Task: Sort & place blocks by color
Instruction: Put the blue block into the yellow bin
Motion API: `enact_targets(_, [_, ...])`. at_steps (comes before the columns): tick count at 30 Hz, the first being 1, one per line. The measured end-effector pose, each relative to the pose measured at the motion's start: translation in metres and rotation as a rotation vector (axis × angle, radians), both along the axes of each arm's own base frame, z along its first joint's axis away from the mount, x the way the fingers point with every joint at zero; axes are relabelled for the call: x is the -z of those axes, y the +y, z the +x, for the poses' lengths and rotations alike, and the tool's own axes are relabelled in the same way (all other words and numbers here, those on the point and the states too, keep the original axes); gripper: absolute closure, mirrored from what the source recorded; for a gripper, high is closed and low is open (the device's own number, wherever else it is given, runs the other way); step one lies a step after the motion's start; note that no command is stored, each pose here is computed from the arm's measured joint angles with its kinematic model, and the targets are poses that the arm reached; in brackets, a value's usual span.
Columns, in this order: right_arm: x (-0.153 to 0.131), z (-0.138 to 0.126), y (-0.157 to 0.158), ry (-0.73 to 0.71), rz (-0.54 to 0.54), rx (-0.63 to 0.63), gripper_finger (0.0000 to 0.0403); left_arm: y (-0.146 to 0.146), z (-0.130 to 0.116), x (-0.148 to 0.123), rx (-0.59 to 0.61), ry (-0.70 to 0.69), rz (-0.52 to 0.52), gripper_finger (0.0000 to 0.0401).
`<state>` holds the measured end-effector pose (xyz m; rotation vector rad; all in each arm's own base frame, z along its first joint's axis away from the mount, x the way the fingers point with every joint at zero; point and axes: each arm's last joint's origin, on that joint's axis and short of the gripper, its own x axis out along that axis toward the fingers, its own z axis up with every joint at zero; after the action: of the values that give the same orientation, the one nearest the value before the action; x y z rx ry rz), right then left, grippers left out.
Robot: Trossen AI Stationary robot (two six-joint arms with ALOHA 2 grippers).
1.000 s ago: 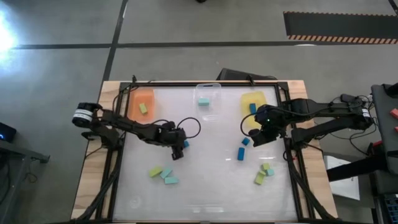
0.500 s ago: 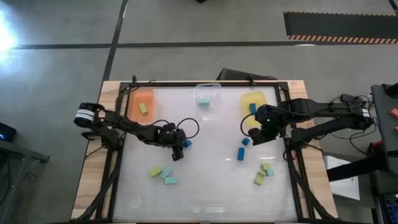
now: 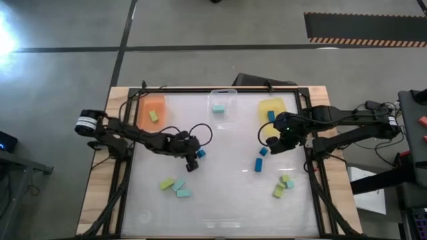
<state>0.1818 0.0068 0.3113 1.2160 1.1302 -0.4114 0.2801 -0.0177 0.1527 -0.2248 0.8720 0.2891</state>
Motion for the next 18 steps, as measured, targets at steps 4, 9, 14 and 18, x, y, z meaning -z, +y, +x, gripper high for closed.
enact_targets(4, [0.0,0.0,0.0,-0.002,-0.005,-0.008,0.0271,-0.0006,0.0006,-0.0031,0.009,-0.025,-0.018,0.0269])
enact_targets(9, [0.0,0.0,-0.0001,-0.004,-0.01,-0.01,0.0271,-0.0005,0.0002,-0.0005,-0.028,-0.024,-0.047,0.0204])
enact_targets(14, [0.0002,0.0,-0.0006,-0.004,-0.024,-0.006,0.0271,-0.0002,0.0008,-0.0004,-0.037,-0.044,-0.039,0.0151])
enact_targets(18, [0.0002,0.0,-0.0006,-0.004,-0.026,-0.004,0.0271,-0.0005,0.0059,0.0035,-0.04,-0.093,-0.04,0.0138])
